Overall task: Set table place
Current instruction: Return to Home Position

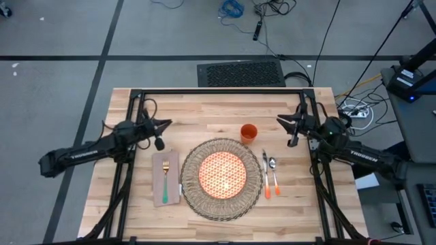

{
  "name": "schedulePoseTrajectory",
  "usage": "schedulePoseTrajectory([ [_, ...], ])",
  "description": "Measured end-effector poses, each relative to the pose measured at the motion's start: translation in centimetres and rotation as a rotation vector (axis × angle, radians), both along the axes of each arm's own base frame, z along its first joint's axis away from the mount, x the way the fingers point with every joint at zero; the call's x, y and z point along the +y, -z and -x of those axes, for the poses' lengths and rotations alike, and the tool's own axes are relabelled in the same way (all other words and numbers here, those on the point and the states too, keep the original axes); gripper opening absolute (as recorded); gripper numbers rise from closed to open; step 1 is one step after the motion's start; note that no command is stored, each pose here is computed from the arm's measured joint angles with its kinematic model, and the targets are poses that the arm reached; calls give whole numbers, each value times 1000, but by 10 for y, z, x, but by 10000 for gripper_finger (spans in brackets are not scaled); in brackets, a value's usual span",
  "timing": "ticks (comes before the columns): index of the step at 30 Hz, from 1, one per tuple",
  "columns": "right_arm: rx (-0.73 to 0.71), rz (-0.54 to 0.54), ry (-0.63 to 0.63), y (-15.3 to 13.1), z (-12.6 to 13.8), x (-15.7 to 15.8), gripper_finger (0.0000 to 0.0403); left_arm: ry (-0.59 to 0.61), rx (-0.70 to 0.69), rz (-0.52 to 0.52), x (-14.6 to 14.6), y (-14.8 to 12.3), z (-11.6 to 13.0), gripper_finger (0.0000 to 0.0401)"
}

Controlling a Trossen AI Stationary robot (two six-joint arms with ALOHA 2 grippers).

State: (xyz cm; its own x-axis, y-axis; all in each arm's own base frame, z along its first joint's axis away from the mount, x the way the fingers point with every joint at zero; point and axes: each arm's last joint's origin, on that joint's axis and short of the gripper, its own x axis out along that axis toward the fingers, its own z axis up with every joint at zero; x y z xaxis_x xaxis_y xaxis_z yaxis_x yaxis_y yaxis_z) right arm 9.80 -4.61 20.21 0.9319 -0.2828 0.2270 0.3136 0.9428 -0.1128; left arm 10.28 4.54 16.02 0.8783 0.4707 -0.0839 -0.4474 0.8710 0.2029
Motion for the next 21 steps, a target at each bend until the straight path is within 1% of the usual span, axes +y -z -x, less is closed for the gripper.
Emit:
schedulePoseTrajectory([
  [4, -33, 22, 5, -1, 4, 2, 57, 0, -5, 11, -3, 1, 7, 15],
  [8, -106, 67, 6, -7, 12, 6, 57, 19, -102, -19, -6, -8, 14, 15],
  [10, -125, 78, 6, -8, 16, 8, 57, 20, -116, -37, -7, -11, 14, 15],
  [11, -132, 83, 2, -8, 18, 10, 57, 19, -100, -33, -7, -9, 14, 15],
  [15, -110, 91, -19, -6, 18, 10, 57, 35, -90, -16, -7, -8, 14, 15],
  [21, -85, 59, -19, -3, 17, 10, 57, 40, -107, 23, -7, -8, 14, 15],
])
